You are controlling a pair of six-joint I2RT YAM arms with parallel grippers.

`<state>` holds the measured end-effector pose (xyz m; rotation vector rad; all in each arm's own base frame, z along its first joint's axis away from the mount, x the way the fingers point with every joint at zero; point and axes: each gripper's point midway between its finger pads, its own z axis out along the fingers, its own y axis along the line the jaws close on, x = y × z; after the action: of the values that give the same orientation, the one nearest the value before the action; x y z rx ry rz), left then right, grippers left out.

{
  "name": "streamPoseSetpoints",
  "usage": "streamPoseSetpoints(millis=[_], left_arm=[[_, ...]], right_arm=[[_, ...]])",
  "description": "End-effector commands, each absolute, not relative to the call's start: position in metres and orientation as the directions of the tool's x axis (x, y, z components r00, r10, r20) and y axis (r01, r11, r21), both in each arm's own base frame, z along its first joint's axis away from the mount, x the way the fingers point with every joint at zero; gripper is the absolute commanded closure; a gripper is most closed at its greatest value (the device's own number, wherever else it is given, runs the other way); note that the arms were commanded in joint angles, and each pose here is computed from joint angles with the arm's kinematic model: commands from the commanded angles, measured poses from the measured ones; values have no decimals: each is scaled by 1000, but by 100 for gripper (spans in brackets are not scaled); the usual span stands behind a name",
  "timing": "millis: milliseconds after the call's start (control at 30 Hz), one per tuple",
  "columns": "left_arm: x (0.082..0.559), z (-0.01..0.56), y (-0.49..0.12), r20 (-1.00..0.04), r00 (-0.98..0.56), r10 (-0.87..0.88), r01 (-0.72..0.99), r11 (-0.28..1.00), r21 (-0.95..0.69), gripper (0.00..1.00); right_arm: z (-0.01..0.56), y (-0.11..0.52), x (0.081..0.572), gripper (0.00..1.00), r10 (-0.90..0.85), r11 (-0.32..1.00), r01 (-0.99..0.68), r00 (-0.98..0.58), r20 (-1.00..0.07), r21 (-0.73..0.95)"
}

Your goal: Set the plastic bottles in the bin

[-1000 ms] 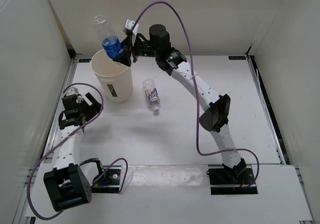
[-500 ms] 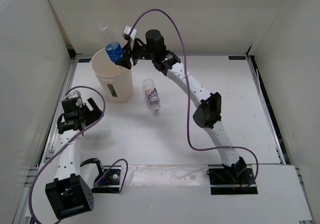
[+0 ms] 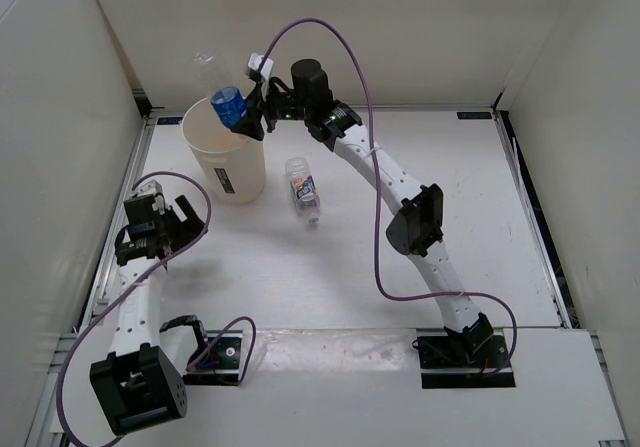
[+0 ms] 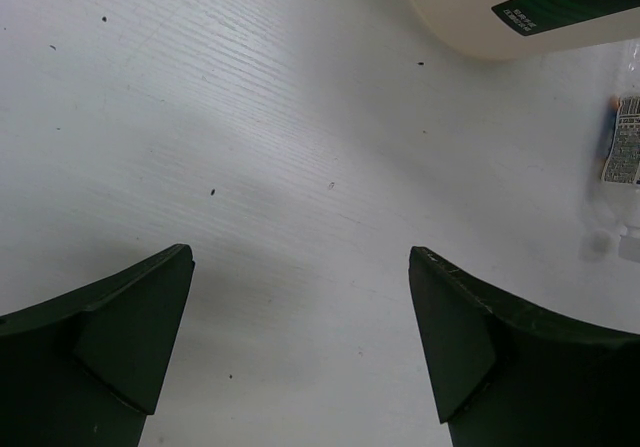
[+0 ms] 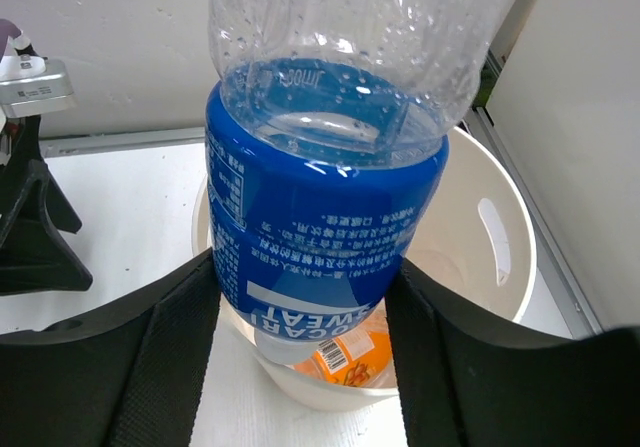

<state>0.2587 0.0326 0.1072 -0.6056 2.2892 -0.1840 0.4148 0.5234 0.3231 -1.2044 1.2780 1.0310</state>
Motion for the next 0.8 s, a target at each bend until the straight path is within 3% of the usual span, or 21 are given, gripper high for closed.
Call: streamPoseSetpoints(millis=[0, 333, 767], left_arm=[[266, 120, 35, -665, -587, -461, -348, 886, -306, 0], [266, 123, 35, -673, -580, -459, -345, 887, -307, 0], [266, 123, 35, -677, -577, -456, -345, 888, -305, 0]], right_arm=[[352, 522, 406, 34, -37, 105, -989, 97, -995, -100], [353, 523, 403, 22, -33, 107, -990, 85, -996, -88], [357, 524, 403, 20, -26, 112, -989, 93, -995, -95]])
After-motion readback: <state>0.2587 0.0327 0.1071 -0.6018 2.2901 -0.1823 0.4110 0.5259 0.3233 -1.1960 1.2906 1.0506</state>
